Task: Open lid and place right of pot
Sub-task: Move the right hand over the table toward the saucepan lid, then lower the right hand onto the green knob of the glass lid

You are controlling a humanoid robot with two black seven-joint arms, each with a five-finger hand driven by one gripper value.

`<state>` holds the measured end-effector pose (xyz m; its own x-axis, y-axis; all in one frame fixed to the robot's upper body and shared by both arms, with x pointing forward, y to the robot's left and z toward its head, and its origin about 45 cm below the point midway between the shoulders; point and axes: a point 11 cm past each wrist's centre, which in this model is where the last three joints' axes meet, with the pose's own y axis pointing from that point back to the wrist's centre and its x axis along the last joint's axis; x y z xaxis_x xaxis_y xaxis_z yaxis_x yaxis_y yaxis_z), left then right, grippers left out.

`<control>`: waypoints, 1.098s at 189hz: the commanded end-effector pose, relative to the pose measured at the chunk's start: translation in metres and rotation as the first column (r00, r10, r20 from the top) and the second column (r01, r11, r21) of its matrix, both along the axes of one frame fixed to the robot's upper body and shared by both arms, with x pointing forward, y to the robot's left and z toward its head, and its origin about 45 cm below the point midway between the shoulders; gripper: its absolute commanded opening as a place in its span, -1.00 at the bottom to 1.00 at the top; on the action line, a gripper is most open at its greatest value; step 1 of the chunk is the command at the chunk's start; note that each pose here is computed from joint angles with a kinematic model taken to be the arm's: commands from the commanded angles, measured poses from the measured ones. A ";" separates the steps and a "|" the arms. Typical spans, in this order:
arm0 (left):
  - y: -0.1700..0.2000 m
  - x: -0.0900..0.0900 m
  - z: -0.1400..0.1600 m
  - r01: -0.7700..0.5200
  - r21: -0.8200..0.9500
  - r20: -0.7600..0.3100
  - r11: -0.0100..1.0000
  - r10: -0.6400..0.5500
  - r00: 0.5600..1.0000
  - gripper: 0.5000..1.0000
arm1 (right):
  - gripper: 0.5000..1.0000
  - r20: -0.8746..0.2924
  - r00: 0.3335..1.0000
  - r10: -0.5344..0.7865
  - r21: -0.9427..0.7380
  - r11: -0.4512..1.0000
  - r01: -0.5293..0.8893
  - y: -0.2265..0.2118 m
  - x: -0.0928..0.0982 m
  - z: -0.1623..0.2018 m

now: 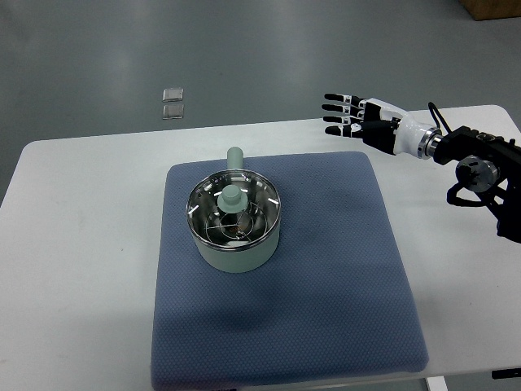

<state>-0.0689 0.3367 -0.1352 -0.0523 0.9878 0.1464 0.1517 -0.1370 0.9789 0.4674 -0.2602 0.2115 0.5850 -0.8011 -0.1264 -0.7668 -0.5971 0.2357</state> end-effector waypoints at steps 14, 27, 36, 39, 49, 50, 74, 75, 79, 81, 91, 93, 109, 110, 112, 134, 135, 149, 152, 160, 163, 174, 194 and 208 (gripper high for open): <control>0.000 0.000 0.000 0.001 0.000 0.000 1.000 -0.001 1.000 1.00 | 0.73 0.111 0.987 0.118 -0.163 0.982 -0.099 0.000 -0.001 0.024; 0.000 0.000 0.000 0.001 0.000 0.000 1.000 -0.001 1.000 1.00 | 0.73 0.131 0.979 0.156 -0.201 0.971 -0.128 0.003 -0.003 0.030; 0.000 0.000 0.000 0.001 0.000 0.000 1.000 -0.001 1.000 1.00 | 0.73 0.140 0.972 0.190 -0.230 0.961 -0.155 0.005 -0.005 0.034; 0.000 0.000 0.000 0.001 0.000 0.000 1.000 -0.001 1.000 1.00 | 0.73 0.140 0.970 0.196 -0.237 0.958 -0.160 0.004 -0.006 0.034; 0.000 0.000 0.000 0.001 0.000 0.000 1.000 -0.001 1.000 1.00 | 0.73 0.145 0.961 0.234 -0.276 0.943 -0.188 0.005 -0.009 0.036; 0.000 0.000 0.000 0.001 0.000 0.000 1.000 -0.001 1.000 1.00 | 0.73 0.145 0.960 0.239 -0.285 0.939 -0.190 0.004 -0.009 0.036; 0.000 0.000 0.000 0.001 0.000 0.000 1.000 -0.001 1.000 1.00 | 0.73 0.176 0.933 0.314 -0.380 0.896 -0.230 0.009 -0.011 0.044; 0.000 0.000 0.000 0.001 0.000 0.000 1.000 -0.001 1.000 1.00 | 0.73 0.176 0.933 0.314 -0.380 0.896 -0.230 0.009 -0.011 0.044; 0.000 0.000 0.000 0.001 0.000 0.000 1.000 -0.001 1.000 1.00 | 0.73 0.182 0.927 0.329 -0.398 0.886 -0.237 0.010 -0.012 0.045; 0.000 0.000 0.000 0.001 0.000 0.000 1.000 -0.001 1.000 1.00 | 0.73 0.183 0.923 0.337 -0.408 0.881 -0.241 0.011 -0.012 0.045; 0.000 0.000 0.000 0.001 0.000 0.000 1.000 -0.001 1.000 1.00 | 0.72 0.191 0.910 0.367 -0.442 0.860 -0.254 0.013 -0.014 0.048; 0.000 0.000 0.000 0.001 0.000 0.000 1.000 -0.001 1.000 1.00 | 0.72 0.191 0.910 0.367 -0.442 0.860 -0.254 0.013 -0.014 0.048; 0.000 0.000 0.000 0.001 0.000 0.000 1.000 -0.001 1.000 1.00 | 0.72 0.214 0.868 0.449 -0.535 0.797 -0.281 0.025 -0.016 0.057; 0.000 0.000 0.000 0.001 0.000 0.000 1.000 -0.001 1.000 1.00 | 0.72 0.215 0.862 0.460 -0.544 0.789 -0.285 0.027 -0.017 0.058; 0.000 0.000 0.000 0.001 0.000 0.000 1.000 -0.001 1.000 1.00 | 0.72 0.216 0.857 0.468 -0.552 0.783 -0.288 0.029 -0.017 0.058; 0.000 0.000 0.000 0.001 0.000 0.000 1.000 -0.001 1.000 1.00 | 0.72 0.250 0.788 0.563 -0.620 0.718 -0.317 0.054 -0.022 0.077; 0.000 0.000 0.000 0.001 0.000 0.000 1.000 -0.001 1.000 1.00 | 0.72 0.250 0.788 0.563 -0.620 0.718 -0.317 0.054 -0.022 0.077; 0.000 0.000 0.000 0.001 0.000 0.000 1.000 -0.001 1.000 1.00 | 0.72 0.265 0.729 0.631 -0.670 0.664 -0.331 0.074 -0.026 0.089; 0.000 0.000 0.000 0.001 0.000 0.000 1.000 -0.001 1.000 1.00 | 0.72 0.267 0.722 0.638 -0.677 0.657 -0.330 0.077 -0.026 0.091; 0.000 0.000 0.000 0.001 0.000 0.000 1.000 -0.001 1.000 1.00 | 0.72 0.269 0.697 0.665 -0.706 0.628 -0.327 0.083 -0.027 0.096; 0.000 0.000 0.000 0.001 0.000 0.000 1.000 -0.001 1.000 1.00 | 0.72 0.269 0.697 0.665 -0.706 0.628 -0.327 0.083 -0.027 0.096; 0.000 0.000 0.000 0.001 0.000 0.000 1.000 -0.001 1.000 1.00 | 0.72 0.268 0.657 0.705 -0.745 0.584 -0.323 0.096 -0.028 0.101; 0.000 0.000 0.000 0.001 0.000 0.000 1.000 -0.001 1.000 1.00 | 0.72 0.238 0.578 0.780 -0.808 0.490 -0.329 0.129 -0.032 0.099; 0.000 0.000 0.000 0.001 0.000 0.000 1.000 -0.001 1.000 1.00 | 0.72 0.204 0.540 0.817 -0.839 0.430 -0.333 0.141 -0.036 0.096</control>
<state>-0.0691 0.3367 -0.1351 -0.0513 0.9879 0.1464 0.1520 -0.1372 0.9788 0.4373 -0.1432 0.3119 0.7089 -0.0301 0.7046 -0.4414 -0.7981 0.4101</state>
